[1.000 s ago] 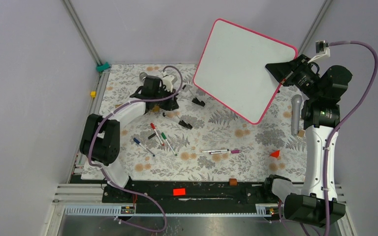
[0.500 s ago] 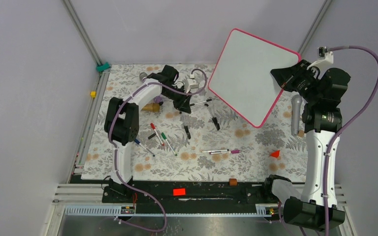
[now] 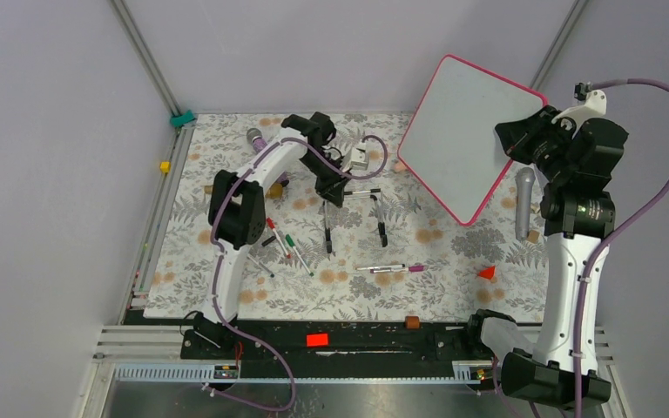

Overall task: Write a sentence on the whiteboard
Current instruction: Adjust the whiteboard stand at the center of the board.

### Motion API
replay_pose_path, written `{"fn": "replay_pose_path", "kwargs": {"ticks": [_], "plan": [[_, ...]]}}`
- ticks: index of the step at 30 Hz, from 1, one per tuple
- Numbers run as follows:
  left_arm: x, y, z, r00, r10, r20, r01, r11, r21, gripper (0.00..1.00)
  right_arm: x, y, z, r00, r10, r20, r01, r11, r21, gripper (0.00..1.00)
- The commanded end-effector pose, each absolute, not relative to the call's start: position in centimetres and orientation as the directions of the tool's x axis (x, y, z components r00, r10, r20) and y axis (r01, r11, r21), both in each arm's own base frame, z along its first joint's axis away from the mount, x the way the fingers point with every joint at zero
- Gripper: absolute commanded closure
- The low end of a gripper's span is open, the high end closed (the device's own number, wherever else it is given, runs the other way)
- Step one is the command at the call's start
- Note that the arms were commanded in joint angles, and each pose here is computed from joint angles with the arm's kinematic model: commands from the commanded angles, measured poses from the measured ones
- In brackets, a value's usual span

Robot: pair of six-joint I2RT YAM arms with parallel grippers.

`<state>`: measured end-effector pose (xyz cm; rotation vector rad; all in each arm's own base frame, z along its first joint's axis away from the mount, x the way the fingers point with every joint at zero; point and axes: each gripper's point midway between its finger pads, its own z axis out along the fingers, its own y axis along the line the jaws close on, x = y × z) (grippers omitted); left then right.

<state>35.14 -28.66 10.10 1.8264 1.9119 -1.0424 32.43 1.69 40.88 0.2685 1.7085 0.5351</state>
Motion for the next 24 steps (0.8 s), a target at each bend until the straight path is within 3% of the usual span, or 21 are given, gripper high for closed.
{"fn": "replay_pose_path", "kwargs": {"ticks": [1,2,3,4,10,14,20,24], "plan": [[36.7,-30.3,11.8,-0.08,0.733,-0.676,0.98,-0.066,-0.188,0.69,30.3,2.2,49.1,0.021,0.402,-0.915,-0.224,0.894,0.388,1.0],[36.7,-30.6,12.6,-0.089,0.716,-0.693,0.982,-0.054,-0.182,0.5,30.2,2.2,49.1,0.019,0.397,-0.918,-0.225,0.896,0.383,1.0],[36.9,-30.8,13.2,-0.093,0.7,-0.708,0.985,-0.038,-0.167,0.08,30.2,2.2,49.2,0.018,0.393,-0.919,-0.228,0.897,0.379,1.0],[37.0,-30.9,13.9,-0.097,0.688,-0.719,0.989,-0.013,-0.146,0.02,30.2,2.3,49.3,0.017,0.389,-0.921,-0.23,0.898,0.375,1.0],[38.5,-29.5,19.8,-0.102,0.651,-0.752,0.98,0.197,0.038,0.01,30.1,2.6,49.9,0.01,0.382,-0.924,-0.25,0.896,0.368,1.0],[37.3,-29.0,25.1,-0.175,0.524,-0.834,0.942,0.336,0.014,0.01,30.3,3.1,49.3,-0.049,0.374,-0.926,-0.263,0.89,0.373,1.0],[36.1,-26.9,29.9,-0.264,0.318,-0.911,0.821,0.57,-0.039,0.01,28.8,7.9,51.4,-0.111,0.378,-0.919,-0.549,0.747,0.374,1.0],[35.0,-24.2,31.9,-0.229,0.247,-0.942,0.738,0.675,-0.003,0.01,27.3,10.6,52.3,-0.164,0.361,-0.918,-0.677,0.636,0.371,1.0]]}}
